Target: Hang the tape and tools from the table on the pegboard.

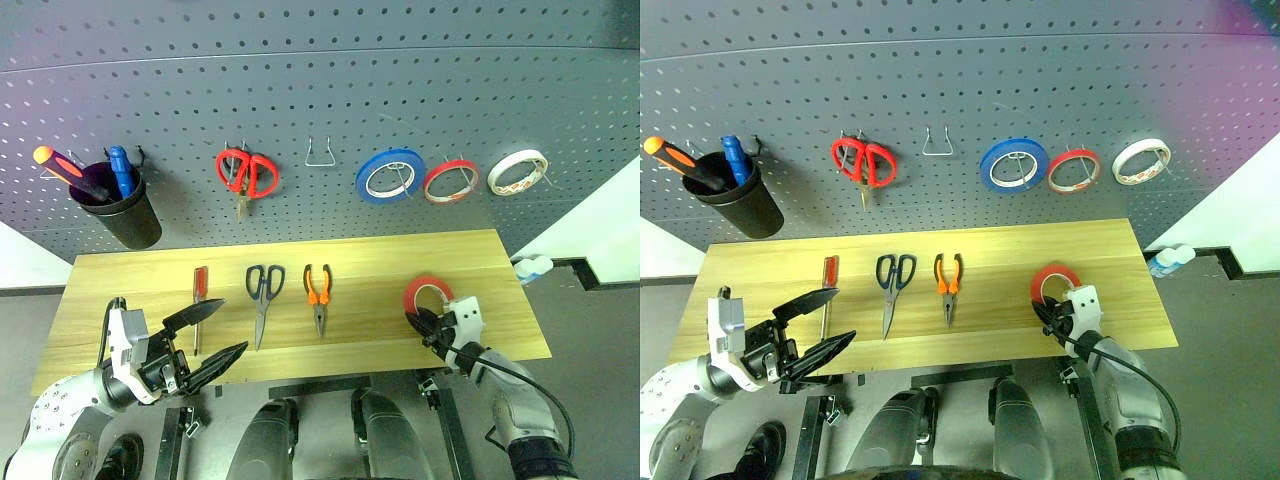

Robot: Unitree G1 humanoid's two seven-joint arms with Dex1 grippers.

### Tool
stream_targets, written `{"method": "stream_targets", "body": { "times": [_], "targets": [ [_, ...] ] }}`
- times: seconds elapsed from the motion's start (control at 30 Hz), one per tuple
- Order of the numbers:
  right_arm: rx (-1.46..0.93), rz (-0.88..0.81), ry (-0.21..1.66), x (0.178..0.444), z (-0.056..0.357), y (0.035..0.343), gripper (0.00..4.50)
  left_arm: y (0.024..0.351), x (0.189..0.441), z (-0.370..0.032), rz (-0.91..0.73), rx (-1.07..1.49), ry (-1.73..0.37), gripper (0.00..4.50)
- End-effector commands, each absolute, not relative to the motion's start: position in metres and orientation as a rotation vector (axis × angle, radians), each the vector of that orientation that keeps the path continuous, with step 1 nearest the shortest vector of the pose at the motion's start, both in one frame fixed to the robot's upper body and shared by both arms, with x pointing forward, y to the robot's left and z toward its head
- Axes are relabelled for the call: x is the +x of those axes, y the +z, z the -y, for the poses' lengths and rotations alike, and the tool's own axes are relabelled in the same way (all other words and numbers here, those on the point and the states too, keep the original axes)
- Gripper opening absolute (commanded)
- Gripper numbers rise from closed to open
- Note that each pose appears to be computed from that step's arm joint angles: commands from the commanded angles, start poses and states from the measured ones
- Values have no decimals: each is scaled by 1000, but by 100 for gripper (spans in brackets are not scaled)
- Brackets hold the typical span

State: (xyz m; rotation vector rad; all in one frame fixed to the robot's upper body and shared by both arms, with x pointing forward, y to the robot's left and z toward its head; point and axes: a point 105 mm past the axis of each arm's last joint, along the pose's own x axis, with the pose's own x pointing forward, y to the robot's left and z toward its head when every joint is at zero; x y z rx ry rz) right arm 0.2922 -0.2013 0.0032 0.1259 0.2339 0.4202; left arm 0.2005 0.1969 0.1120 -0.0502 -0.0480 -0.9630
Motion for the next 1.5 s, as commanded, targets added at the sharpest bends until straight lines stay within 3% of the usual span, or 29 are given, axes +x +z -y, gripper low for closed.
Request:
{"method": "stream_targets", "body": {
  "times": [0.03,0.5,0.9,1.5],
  "targets": [
    [205,-84,349,293,211,32,71,115,199,-200,82,-28,-972,450],
    [361,110,213,289,228,62,71,118,202,-207,166,-41,-966,450],
    [302,224,159,299,244,93,71,133,209,-200,318,-89,-944,450],
    [206,396,160,297,214,149,71,133,215,-197,336,-92,-943,450]
  ]
}}
